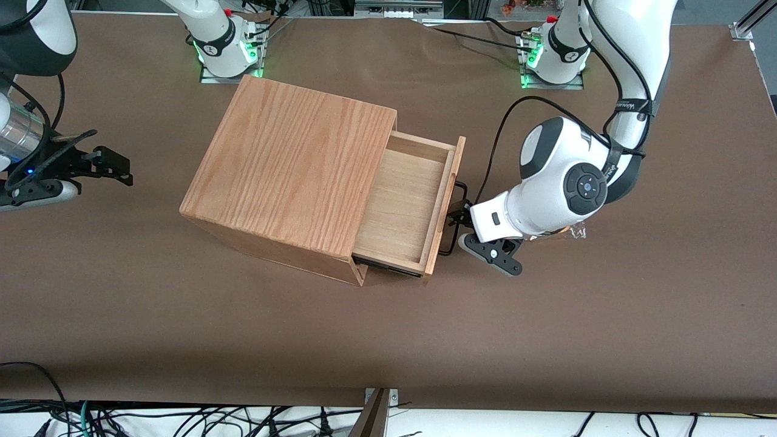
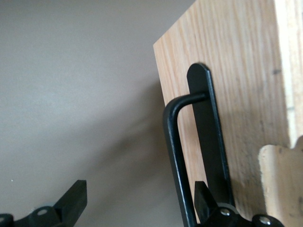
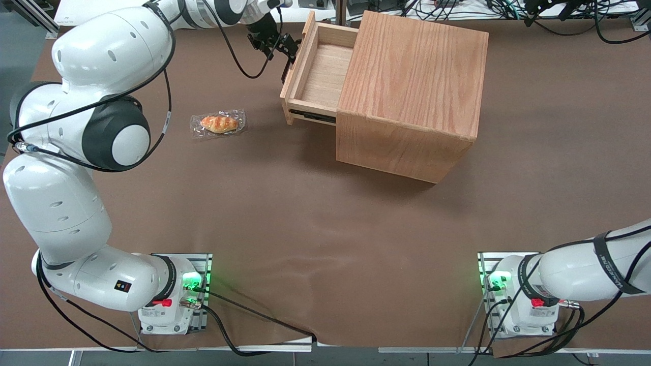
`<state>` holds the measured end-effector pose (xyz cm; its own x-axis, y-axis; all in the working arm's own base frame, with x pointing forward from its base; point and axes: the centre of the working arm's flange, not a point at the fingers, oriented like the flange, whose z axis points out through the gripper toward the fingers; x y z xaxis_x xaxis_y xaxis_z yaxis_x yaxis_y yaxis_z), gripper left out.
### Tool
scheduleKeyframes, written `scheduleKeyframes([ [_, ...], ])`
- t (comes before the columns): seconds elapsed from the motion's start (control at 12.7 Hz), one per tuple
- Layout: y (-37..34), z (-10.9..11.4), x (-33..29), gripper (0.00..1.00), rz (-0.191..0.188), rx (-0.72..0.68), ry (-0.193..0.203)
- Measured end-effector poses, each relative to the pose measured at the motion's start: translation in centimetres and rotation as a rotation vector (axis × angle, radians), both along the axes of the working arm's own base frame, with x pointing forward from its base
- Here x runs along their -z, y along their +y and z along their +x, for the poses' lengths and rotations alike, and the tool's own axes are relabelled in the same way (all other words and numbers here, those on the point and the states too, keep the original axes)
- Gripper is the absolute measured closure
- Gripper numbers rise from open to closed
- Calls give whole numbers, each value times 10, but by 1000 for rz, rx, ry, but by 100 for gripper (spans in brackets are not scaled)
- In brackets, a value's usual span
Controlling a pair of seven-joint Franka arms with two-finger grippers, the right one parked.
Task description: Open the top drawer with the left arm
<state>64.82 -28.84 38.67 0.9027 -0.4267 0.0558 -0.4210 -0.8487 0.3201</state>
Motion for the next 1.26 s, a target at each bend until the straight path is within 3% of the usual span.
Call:
scheduleKeyframes([
  [0.24,4,-5,-21,0,-3,11,8],
  [0.63,15,-14,-43,0,1,23,58],
  [0.95,77,-15,-84,0,18,-23,103],
  [1.02,97,-15,-91,0,33,-36,115],
  [1.26,137,-21,-116,0,140,-46,102],
])
